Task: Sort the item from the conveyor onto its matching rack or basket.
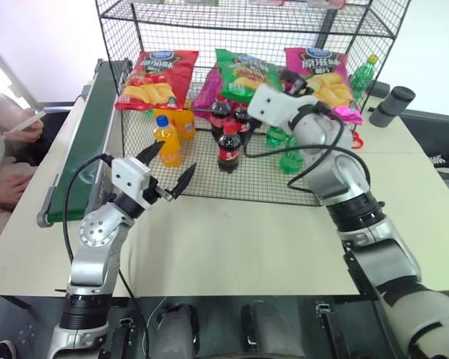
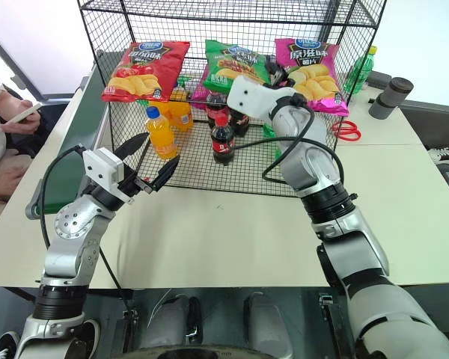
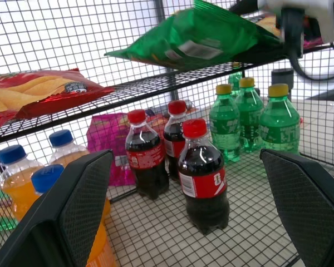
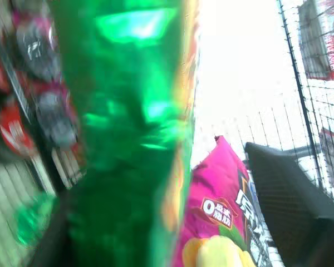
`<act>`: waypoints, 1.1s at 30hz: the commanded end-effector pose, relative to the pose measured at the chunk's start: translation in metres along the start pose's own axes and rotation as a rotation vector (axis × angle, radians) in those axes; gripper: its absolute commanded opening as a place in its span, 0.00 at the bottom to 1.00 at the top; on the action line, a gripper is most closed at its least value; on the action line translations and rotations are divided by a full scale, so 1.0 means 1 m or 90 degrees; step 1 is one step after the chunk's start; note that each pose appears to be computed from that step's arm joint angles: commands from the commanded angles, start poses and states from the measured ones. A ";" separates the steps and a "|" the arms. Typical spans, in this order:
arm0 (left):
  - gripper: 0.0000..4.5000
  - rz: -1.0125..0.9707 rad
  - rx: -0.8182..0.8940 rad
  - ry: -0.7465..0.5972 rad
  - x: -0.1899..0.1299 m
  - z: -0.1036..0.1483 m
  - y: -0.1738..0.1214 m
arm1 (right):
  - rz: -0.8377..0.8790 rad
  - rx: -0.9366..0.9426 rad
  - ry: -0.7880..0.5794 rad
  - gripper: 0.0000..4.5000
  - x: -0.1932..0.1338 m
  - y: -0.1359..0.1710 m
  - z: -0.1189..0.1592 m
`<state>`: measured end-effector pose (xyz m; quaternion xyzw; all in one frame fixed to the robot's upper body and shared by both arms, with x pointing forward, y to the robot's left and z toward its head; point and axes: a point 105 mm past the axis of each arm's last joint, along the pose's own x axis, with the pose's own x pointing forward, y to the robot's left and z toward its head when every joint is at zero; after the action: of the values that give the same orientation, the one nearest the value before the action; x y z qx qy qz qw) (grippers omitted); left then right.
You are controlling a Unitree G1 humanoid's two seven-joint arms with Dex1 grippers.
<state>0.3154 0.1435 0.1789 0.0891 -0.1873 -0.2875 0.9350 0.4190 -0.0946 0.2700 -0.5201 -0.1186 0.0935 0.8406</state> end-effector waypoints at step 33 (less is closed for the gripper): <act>1.00 -0.028 0.007 -0.028 0.008 0.005 -0.010 | 0.099 0.007 -0.149 0.02 -0.026 -0.008 0.025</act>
<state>0.3167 0.1338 0.1719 0.0851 -0.1823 -0.3035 0.9313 0.3912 -0.0860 0.2664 -0.5034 -0.1403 0.2313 0.8206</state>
